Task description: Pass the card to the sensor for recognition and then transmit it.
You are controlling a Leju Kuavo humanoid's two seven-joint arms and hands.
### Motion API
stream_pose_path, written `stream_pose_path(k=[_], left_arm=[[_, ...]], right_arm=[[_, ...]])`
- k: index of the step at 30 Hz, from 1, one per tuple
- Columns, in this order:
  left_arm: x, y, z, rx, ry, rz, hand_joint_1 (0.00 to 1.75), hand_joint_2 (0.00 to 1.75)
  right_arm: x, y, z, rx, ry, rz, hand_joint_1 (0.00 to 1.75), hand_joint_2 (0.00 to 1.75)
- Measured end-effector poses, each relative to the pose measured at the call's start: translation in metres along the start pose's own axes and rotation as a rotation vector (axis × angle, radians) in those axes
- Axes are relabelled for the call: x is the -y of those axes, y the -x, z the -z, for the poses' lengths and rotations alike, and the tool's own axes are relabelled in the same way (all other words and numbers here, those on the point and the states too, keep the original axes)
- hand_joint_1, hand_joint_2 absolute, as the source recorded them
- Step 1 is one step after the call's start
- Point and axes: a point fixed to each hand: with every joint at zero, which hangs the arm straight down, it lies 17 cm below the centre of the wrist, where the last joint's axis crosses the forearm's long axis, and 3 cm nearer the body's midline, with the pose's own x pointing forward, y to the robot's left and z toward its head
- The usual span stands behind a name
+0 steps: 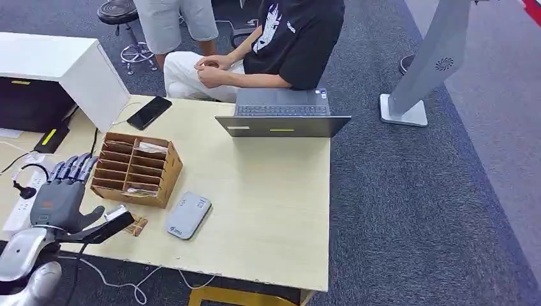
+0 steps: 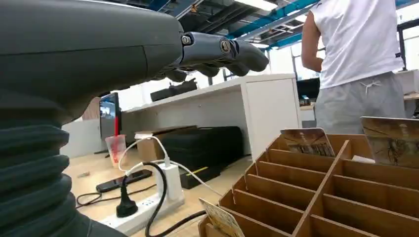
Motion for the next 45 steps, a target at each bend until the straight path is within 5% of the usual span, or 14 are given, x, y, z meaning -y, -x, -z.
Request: stream_pose_path(k=[45], left_arm=[[0.022,-0.020,0.033,0.010,0.022,-0.082,0.00,1.75]], right_arm=[[0.013,0.012,0.007,-0.014,0.008,-0.012,0.00,1.75]])
